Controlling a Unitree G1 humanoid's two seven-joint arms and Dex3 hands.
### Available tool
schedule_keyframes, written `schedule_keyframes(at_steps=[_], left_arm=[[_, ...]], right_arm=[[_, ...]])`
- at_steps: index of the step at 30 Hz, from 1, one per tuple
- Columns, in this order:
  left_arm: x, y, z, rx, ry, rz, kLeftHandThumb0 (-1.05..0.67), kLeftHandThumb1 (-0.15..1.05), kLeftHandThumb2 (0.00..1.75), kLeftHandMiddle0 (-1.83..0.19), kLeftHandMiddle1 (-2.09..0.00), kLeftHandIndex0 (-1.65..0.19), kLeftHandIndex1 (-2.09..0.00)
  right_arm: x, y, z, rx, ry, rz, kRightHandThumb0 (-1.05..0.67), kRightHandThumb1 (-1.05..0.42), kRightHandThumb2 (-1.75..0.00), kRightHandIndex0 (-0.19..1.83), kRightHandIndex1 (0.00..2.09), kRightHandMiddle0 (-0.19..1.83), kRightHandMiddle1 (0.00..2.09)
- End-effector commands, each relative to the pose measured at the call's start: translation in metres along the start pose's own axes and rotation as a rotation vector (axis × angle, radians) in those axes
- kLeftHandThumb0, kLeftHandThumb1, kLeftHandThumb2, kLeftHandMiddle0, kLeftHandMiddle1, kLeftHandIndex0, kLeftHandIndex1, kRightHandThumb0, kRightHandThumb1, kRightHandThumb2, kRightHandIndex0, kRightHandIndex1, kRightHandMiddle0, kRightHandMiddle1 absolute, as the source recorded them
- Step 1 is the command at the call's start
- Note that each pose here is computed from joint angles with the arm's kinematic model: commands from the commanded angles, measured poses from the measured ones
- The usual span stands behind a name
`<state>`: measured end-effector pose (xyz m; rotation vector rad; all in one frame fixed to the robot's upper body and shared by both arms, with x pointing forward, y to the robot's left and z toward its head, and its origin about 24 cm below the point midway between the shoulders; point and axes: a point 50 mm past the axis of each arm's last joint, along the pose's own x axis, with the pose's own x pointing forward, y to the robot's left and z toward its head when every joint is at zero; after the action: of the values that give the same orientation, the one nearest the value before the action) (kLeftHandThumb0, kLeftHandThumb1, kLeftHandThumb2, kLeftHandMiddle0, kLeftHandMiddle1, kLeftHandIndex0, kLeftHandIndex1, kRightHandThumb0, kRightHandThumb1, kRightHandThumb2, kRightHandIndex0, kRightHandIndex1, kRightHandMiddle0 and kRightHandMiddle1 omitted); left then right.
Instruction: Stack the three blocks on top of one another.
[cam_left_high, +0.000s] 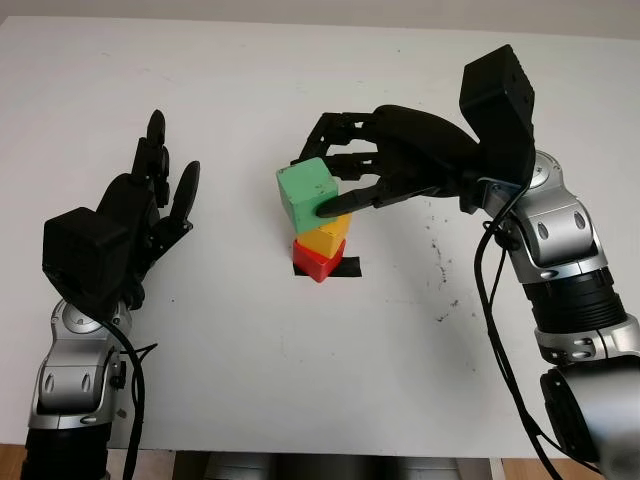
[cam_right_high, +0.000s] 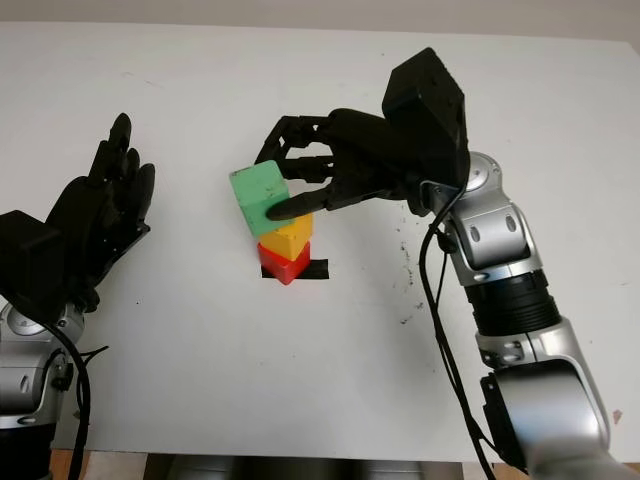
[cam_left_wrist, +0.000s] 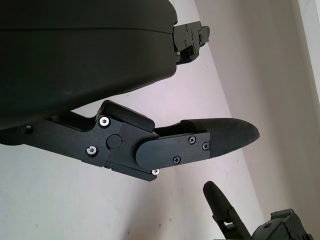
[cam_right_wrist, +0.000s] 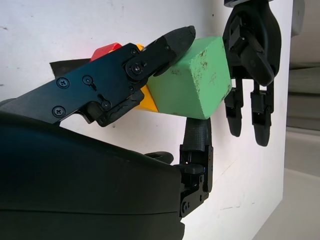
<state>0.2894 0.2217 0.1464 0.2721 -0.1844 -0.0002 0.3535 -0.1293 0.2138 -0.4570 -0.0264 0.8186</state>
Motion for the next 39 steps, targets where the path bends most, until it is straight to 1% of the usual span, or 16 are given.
schedule_keyframes(at_steps=[1,17,27,33,35,36,38,39], left_arm=[[-0.002,0.002,0.001,0.009,-0.007,0.003,-0.8,1.05,0.59,0.18,-0.05,0.18,-0.05],[0.0,0.005,0.002,-0.004,-0.002,0.0,-0.8,1.05,0.58,0.19,-0.05,0.19,-0.05],[0.001,0.004,0.003,-0.005,-0.009,-0.01,-0.78,1.05,0.59,0.19,-0.03,0.19,-0.03],[0.0,0.004,0.003,-0.004,-0.008,-0.013,-0.79,1.05,0.59,0.19,-0.03,0.19,-0.02],[0.0,0.004,0.002,-0.002,-0.008,-0.01,-0.79,1.05,0.59,0.19,-0.02,0.19,-0.02],[0.0,0.004,0.002,0.001,-0.008,-0.008,-0.79,1.05,0.58,0.19,-0.03,0.19,-0.02],[0.0,0.004,0.002,0.004,-0.008,-0.006,-0.79,1.05,0.58,0.19,-0.03,0.19,-0.03],[0.0,0.004,0.002,0.004,-0.007,-0.005,-0.8,1.05,0.58,0.19,-0.04,0.18,-0.03]], right_arm=[[-0.006,-0.003,-0.001,-0.018,0.001,-0.015,-0.5,-0.93,-0.06,0.34,0.05,0.41,1.64],[-0.016,-0.012,0.006,-0.03,-0.013,-0.042,-0.48,-0.97,-0.06,0.3,0.03,0.34,1.68],[-0.018,-0.013,0.006,-0.024,-0.022,-0.048,-0.47,-0.97,-0.05,0.3,0.03,0.31,1.69],[-0.018,-0.012,0.004,-0.028,-0.001,-0.039,-0.49,-0.97,-0.05,0.3,0.04,0.31,1.69],[-0.017,-0.012,0.003,-0.035,0.026,-0.019,-0.5,-0.96,-0.05,0.29,0.03,0.25,1.64],[-0.017,-0.012,0.002,-0.041,0.044,-0.009,-0.53,-0.95,-0.05,0.24,0.02,0.16,1.54],[-0.018,-0.011,0.001,-0.055,0.072,0.007,-0.57,-0.93,-0.05,0.18,0.01,0.1,1.34],[-0.018,-0.011,0.001,-0.062,0.081,0.013,-0.59,-0.91,-0.05,0.14,0.01,0.07,1.2]])
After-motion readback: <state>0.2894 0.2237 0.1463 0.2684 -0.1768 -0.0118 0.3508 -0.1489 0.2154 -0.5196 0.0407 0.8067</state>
